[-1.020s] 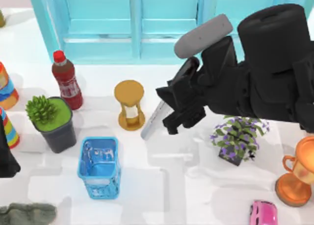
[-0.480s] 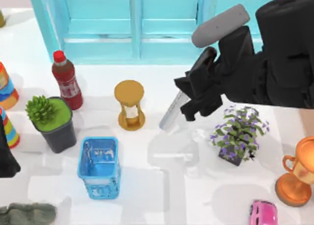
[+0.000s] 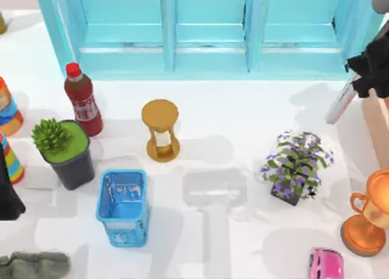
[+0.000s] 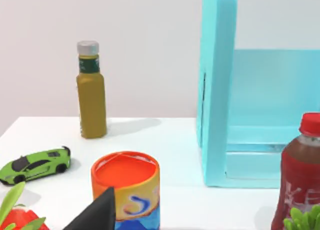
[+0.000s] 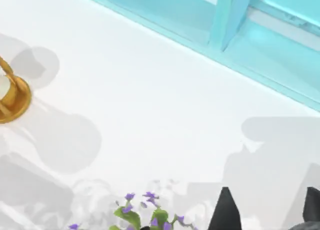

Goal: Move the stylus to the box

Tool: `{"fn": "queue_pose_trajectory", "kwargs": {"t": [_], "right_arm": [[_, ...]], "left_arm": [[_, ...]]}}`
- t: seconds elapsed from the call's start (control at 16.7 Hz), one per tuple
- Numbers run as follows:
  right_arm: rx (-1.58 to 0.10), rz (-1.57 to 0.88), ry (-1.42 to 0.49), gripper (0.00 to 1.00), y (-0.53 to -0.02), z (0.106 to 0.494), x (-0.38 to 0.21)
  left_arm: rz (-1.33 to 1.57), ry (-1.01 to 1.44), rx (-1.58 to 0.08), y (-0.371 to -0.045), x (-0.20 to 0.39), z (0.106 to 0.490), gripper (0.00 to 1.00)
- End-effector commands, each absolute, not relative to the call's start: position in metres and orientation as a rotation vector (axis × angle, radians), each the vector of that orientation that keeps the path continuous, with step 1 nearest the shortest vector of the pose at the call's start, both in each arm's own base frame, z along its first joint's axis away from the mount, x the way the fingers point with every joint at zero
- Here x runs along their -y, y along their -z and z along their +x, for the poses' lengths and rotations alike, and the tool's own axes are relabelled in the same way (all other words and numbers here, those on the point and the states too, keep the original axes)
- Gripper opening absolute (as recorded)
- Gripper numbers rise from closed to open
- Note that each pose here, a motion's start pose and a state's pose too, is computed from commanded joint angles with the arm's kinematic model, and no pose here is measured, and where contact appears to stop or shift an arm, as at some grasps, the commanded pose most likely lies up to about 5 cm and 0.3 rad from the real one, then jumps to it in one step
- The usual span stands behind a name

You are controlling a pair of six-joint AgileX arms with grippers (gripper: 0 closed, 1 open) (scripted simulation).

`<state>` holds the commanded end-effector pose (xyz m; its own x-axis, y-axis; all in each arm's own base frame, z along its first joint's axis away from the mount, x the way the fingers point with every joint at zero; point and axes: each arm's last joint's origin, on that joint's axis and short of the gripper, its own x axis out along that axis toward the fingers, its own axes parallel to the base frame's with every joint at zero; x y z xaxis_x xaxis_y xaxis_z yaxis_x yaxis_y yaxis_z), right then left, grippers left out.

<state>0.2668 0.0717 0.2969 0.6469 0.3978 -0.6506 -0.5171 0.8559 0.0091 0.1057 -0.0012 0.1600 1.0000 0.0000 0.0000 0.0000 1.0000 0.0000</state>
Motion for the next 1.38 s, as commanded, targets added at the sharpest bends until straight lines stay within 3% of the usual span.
{"fn": "queue_pose_trajectory", "kwargs": {"t": [0.54, 1.02, 1.38], "right_arm": [[-0.791, -0.206, -0.232, 0.00, -0.320, 0.216, 0.057], [-0.806, -0.203, -0.206, 0.00, -0.320, 0.207, 0.067], [-0.794, -0.209, -0.199, 0.00, -0.283, 0.223, 0.065]], "left_arm": [[0.000, 0.000, 0.000, -0.160, 0.001, 0.106, 1.00], [0.000, 0.000, 0.000, -0.160, 0.001, 0.106, 1.00], [0.000, 0.000, 0.000, -0.160, 0.001, 0.106, 1.00]]}}
